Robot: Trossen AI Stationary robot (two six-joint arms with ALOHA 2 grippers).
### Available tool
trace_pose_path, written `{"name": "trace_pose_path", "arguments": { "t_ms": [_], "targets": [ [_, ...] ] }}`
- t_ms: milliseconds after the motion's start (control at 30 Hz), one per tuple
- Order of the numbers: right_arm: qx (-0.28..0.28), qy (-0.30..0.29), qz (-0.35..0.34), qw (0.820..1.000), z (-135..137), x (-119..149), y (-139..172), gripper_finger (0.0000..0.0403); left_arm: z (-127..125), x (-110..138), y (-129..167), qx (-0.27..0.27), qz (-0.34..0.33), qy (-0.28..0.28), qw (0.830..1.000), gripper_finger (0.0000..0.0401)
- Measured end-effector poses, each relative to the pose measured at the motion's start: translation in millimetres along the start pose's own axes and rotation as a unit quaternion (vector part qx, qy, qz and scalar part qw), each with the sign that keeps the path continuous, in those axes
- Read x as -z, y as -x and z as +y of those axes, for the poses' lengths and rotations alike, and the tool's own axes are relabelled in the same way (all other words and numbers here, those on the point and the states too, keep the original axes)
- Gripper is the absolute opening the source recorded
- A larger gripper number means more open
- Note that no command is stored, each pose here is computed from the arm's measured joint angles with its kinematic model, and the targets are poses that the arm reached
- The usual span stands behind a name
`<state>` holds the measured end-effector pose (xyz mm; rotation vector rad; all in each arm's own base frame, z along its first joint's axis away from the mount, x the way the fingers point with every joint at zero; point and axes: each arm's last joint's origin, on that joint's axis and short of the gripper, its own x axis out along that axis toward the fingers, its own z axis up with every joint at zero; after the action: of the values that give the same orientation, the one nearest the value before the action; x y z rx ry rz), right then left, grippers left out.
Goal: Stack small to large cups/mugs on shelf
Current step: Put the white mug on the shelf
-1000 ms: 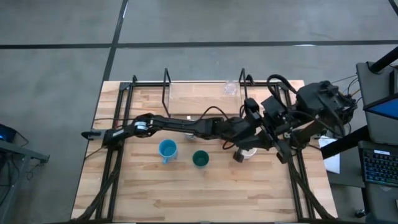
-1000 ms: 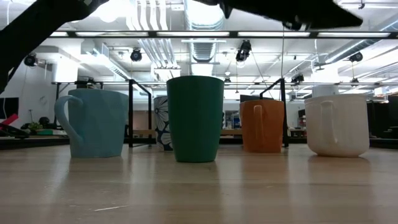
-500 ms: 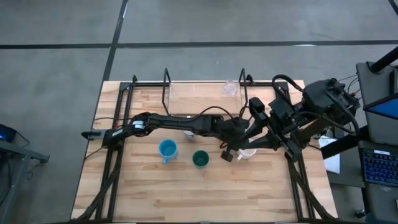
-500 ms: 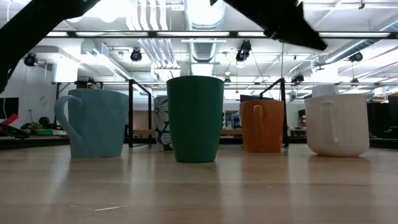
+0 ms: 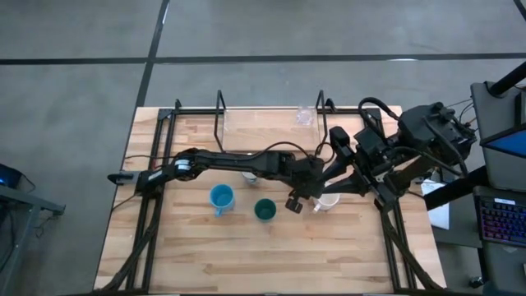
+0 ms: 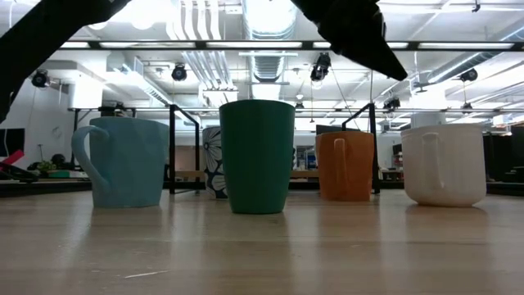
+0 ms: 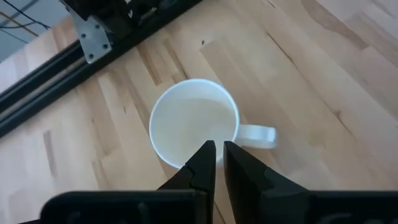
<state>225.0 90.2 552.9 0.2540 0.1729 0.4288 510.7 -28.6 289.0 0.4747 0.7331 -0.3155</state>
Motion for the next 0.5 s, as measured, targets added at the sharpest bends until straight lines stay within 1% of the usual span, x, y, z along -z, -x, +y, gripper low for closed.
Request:
{"name": "trace_pose_path", "arguments": {
  "t_ms": [233, 333, 400, 433, 500],
  "targets": [
    [0.012, -0.001, -0.004, 1.000, -0.6, -0.3, 0.0, 0.0100, -3.1, 0.2, -0.1, 0.018, 0.000, 0.003, 1.000, 0.0018],
    [0.014, -0.005, -0.005, 1.000, -1.2, -0.4, 0.0, 0.0100, -4.9, 0.1, 2.3, 0.015, 0.016, 0.002, 1.000, 0.0018],
    [0.022, -0.026, -0.002, 0.999, -4.3, -0.3, 0.5, 0.0099, -3.6, -3.0, 11.8, 0.001, 0.033, 0.001, 0.999, 0.0018],
    [0.035, -0.042, 0.003, 0.999, -6.6, 0.1, 2.8, 0.0098, -2.4, -5.2, 18.8, -0.007, 0.035, 0.001, 0.999, 0.0018],
    [0.080, -0.079, 0.018, 0.993, -13.3, 1.3, 10.2, 0.0092, 0.3, -12.6, 43.9, -0.024, 0.022, 0.000, 0.999, 0.0018]
  ]
}}
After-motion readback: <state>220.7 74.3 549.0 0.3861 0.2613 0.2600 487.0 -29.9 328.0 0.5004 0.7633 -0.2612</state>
